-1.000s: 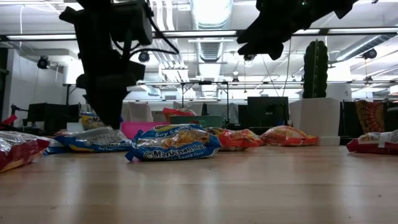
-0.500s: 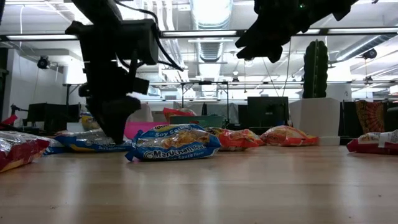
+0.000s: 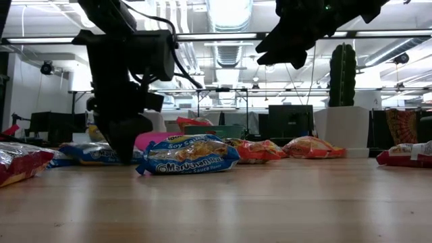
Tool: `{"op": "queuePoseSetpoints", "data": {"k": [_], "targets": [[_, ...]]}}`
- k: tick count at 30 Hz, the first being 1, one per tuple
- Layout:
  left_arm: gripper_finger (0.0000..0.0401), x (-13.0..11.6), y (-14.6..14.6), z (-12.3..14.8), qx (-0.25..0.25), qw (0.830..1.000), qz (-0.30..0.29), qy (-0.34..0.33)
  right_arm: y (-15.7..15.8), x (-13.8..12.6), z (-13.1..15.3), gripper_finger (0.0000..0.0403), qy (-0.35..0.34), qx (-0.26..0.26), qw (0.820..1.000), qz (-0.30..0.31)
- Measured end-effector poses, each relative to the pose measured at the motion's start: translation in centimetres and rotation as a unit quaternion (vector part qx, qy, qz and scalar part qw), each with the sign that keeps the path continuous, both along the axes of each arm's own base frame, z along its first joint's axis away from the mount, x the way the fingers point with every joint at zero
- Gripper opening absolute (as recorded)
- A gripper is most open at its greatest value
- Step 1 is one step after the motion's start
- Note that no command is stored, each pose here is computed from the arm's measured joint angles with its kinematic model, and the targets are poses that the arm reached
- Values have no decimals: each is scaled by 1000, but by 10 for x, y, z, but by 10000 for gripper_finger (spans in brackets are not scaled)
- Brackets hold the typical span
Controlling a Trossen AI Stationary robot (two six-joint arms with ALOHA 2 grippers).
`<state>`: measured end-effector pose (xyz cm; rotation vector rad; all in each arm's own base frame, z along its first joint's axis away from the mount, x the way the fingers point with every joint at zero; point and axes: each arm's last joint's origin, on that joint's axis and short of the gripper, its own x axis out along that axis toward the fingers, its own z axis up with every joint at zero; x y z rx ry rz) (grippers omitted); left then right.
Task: Sort Maruchan noodles
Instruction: Put the blue noodle pack into the transparent bin
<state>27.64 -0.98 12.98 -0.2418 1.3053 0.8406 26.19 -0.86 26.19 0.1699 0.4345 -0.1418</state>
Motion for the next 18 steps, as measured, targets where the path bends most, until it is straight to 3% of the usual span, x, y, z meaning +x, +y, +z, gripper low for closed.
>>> {"op": "queuePoseSetpoints", "data": {"k": [10,18], "targets": [[12,-2,0,5,-1,1000,-6,-4,0,0,0,201,0,5,1000,-2],[2,-8,0,34,-16,998,-44,-47,0,-1,-2,201,5,11,1000,-5]]}}
